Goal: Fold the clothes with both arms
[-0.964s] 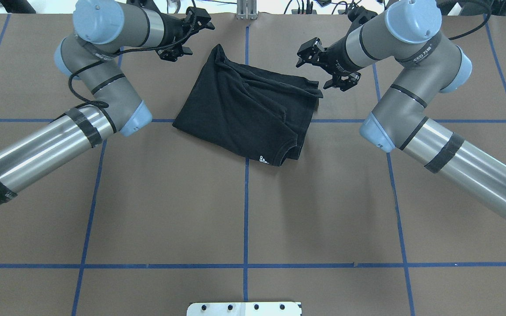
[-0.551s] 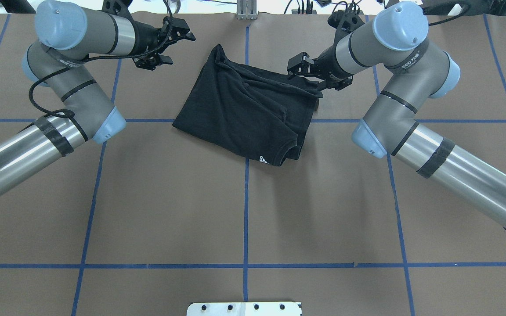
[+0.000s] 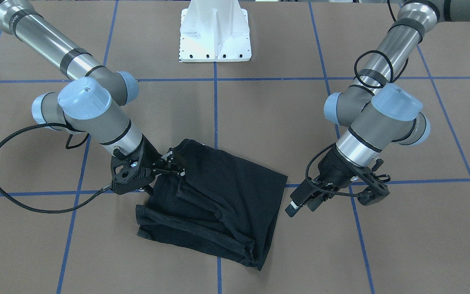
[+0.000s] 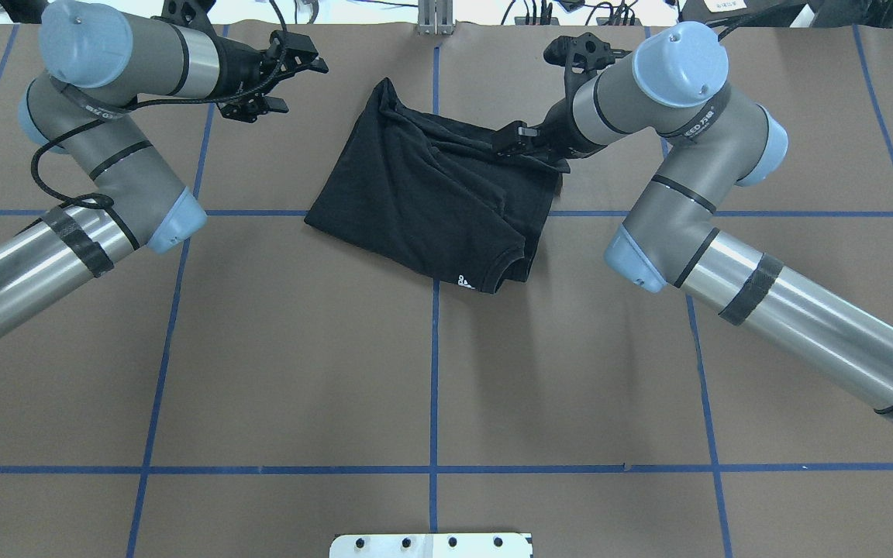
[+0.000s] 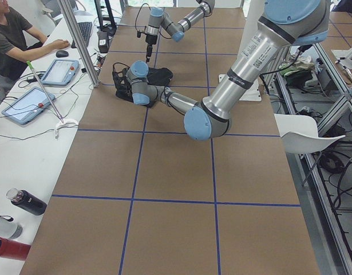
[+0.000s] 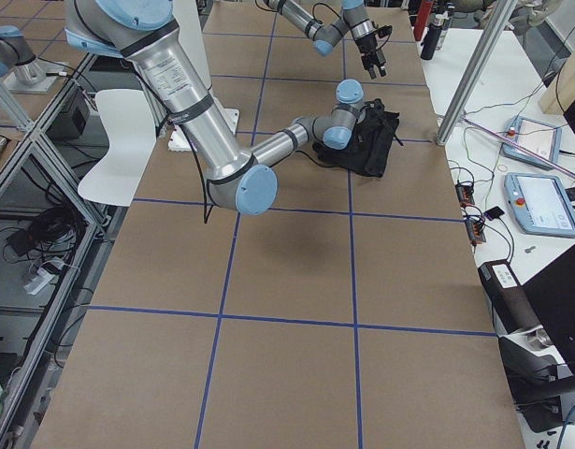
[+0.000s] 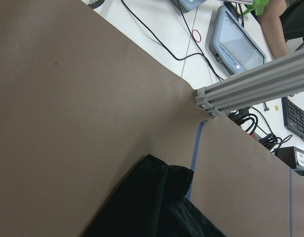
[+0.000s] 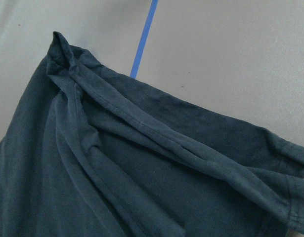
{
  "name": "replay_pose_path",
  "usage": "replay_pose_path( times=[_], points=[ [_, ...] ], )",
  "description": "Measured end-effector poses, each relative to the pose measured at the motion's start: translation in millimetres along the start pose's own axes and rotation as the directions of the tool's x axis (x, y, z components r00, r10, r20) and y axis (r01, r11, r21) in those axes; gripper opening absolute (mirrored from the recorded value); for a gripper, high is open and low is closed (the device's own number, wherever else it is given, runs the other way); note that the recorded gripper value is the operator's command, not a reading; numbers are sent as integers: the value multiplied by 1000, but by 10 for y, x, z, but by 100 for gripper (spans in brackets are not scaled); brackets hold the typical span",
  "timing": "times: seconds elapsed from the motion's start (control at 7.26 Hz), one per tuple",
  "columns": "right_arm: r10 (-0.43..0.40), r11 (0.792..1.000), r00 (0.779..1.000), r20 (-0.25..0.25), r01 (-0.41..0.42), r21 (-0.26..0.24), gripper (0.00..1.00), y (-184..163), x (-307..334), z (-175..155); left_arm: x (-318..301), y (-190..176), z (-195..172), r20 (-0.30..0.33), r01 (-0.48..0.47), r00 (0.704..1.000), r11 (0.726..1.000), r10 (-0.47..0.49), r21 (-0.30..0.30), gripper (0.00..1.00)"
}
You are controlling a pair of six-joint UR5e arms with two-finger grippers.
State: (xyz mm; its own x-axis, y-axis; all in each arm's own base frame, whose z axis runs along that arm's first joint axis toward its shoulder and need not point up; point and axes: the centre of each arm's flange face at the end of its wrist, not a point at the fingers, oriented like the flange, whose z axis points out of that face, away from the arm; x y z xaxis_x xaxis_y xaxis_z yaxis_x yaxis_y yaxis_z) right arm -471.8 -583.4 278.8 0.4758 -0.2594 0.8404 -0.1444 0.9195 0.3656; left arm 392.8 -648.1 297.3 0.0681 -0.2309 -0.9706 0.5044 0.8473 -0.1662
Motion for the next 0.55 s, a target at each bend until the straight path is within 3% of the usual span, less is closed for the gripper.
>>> replay_pose_path(
  times=[0.55],
  points=[
    [-167, 986, 985, -49, 168, 12, 63, 130, -30, 217, -119, -86, 28, 22, -17, 1000, 1000, 17, 10, 100]
  ],
)
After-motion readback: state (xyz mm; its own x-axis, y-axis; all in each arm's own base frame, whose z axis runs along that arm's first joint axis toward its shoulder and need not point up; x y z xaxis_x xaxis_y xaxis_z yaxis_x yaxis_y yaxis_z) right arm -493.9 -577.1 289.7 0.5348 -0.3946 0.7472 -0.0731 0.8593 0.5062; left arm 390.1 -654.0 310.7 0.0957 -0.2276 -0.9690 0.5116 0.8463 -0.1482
